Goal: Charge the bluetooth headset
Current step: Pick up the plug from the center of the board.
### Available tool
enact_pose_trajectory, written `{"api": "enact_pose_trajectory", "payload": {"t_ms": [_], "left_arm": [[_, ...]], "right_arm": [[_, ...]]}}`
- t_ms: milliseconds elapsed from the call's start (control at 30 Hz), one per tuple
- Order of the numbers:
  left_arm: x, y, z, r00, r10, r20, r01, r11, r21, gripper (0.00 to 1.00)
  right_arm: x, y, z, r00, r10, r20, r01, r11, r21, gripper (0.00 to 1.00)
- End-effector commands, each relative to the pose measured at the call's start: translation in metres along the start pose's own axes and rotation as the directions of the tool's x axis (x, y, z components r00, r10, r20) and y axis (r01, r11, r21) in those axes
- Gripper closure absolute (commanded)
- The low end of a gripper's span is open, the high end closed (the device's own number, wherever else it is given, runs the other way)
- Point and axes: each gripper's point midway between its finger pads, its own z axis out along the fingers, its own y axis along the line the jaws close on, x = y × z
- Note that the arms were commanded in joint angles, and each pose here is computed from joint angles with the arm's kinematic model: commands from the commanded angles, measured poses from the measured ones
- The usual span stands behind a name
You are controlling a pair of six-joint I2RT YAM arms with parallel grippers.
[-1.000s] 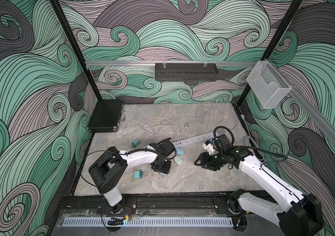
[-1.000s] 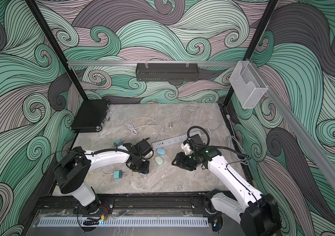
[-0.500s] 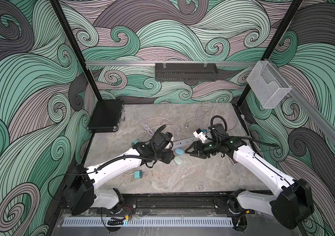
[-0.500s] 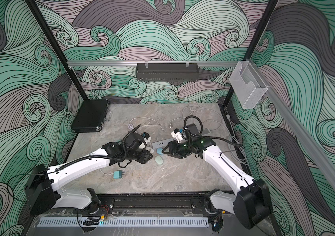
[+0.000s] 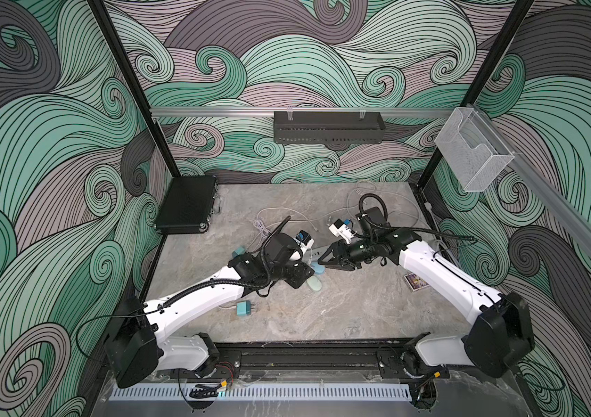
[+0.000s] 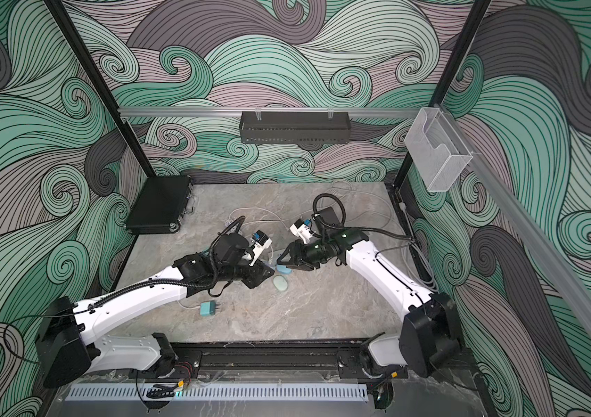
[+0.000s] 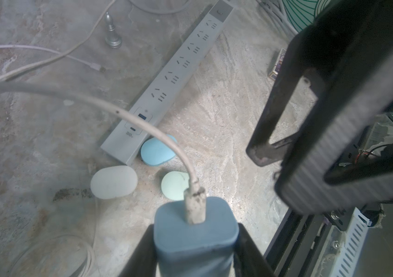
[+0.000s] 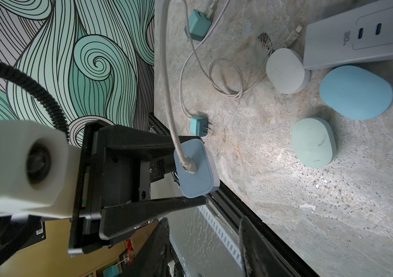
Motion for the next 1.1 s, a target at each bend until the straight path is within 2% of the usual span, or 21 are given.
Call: {"api": "enact_pose_trajectory", "payload": {"t_ms": [0,400,1067], "left_arm": [[-0.013,-0.011,-0.005,0.997,0.057,0.056,-0.059,0.997,0.045,0.81],[-0.021,-0.019,-0.004,0.994,0.071,0.083,-0.078,0.994,0.082,0.81],[-0.031,-0.026,-0.003,0.986,0.119,0.118,-0.132,0.986,0.107,0.81]], "right_arm": [[0.002,0.009,0.000,0.999,-0.028,-0.021,0.028,1.000,-0.007,0.53],[0.002,0.008,0.010,0.997,-0.050,-0.051,0.053,0.997,0.054,0.54],[0.007,0.006,0.027,0.993,-0.048,-0.107,0.055,0.996,0.065,0.60]]}}
